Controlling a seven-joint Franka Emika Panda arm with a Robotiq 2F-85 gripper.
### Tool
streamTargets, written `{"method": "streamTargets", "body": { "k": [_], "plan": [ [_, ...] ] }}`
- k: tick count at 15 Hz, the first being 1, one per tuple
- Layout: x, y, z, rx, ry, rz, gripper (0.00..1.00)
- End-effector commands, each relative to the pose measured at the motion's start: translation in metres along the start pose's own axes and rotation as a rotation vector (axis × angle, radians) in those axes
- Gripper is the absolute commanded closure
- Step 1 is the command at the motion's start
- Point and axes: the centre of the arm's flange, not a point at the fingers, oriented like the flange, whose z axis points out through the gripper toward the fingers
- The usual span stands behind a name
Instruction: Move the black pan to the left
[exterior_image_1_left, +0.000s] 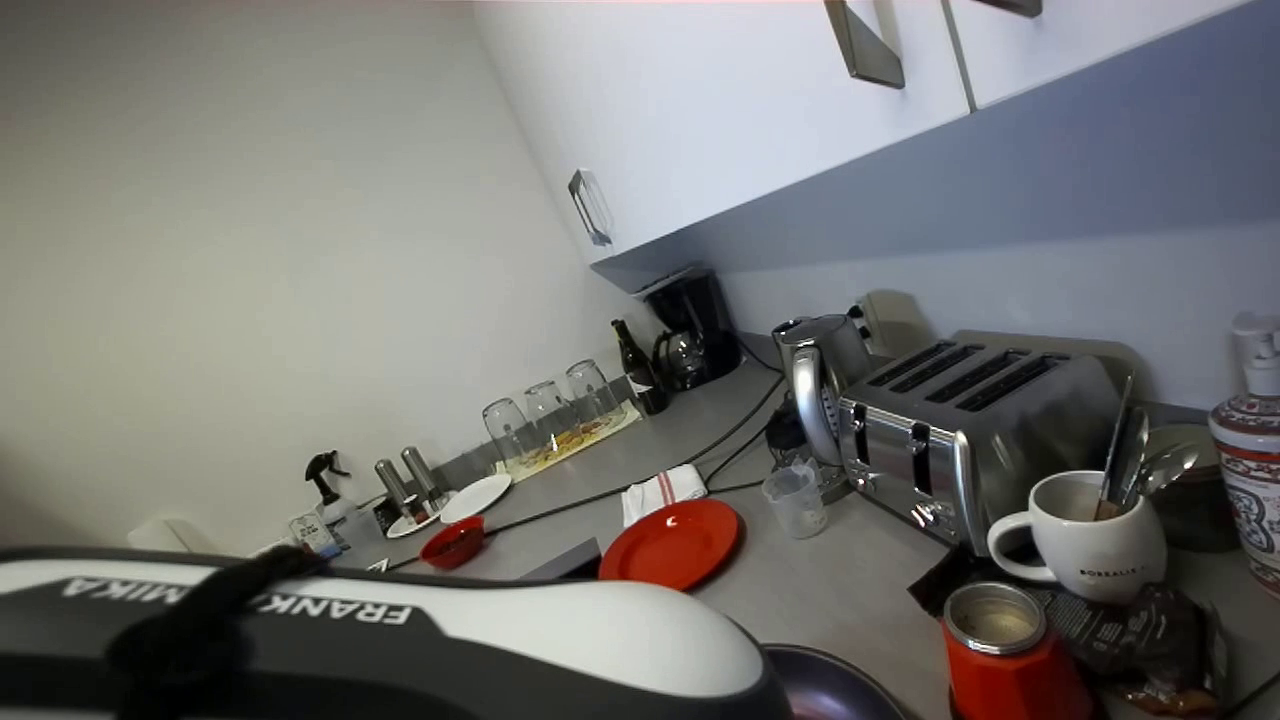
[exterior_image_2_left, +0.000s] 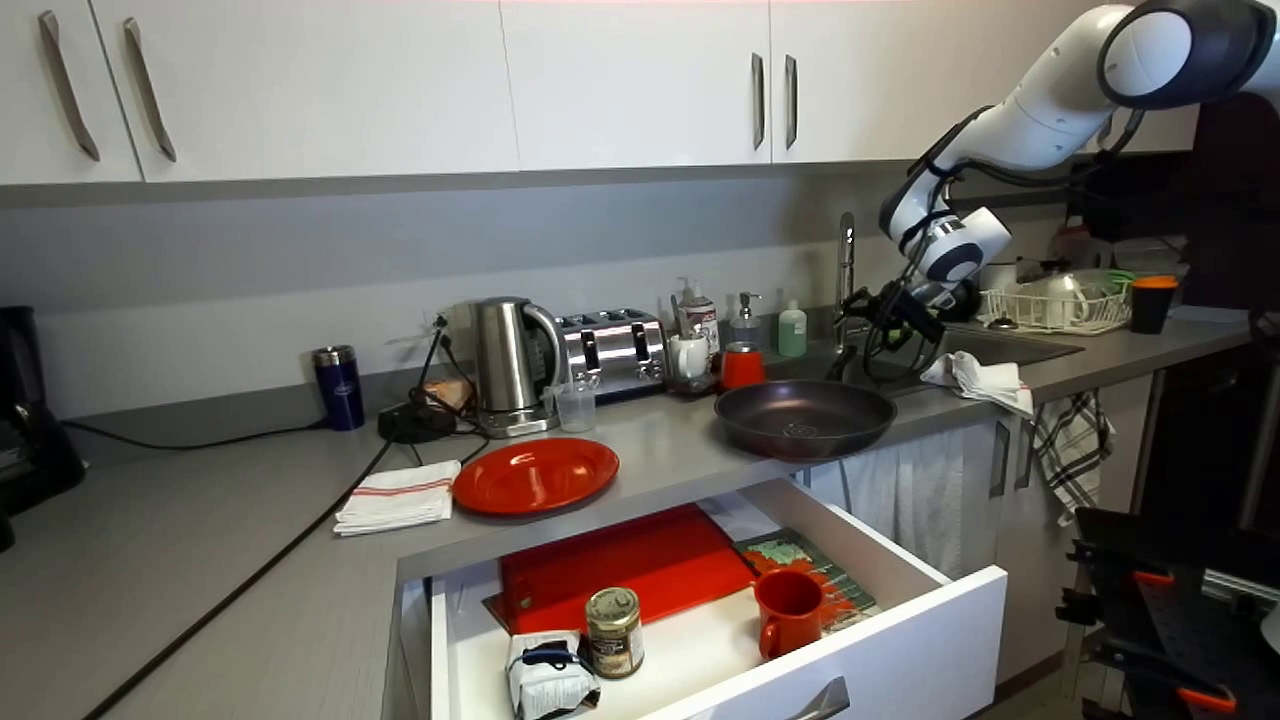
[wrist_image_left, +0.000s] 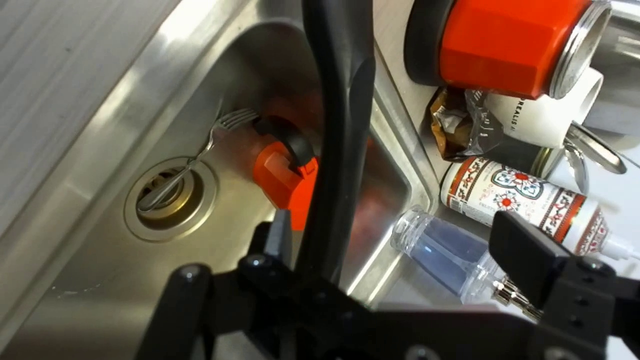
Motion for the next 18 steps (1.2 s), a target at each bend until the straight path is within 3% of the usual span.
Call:
{"method": "streamTargets", "body": {
  "k": [1,8,9,10,12,18],
  "plan": [
    [0.007,0.007,0.033,0.009,-0.014,-0.005,0.0],
    [0.018,0.009,0.055,-0.007,-0.016,-0.018,0.0],
    [0.02,0.008,0.055,-0.006,-0.014,-0.021,0.25],
    [0.021,0.008,0.055,-0.005,-0.011,-0.024,0.26],
    [0.024,0.006,0.055,-0.001,-0.007,-0.028,0.4],
    [0.025,0.008,0.054,0.0,-0.005,-0.022,0.88]
  ]
}}
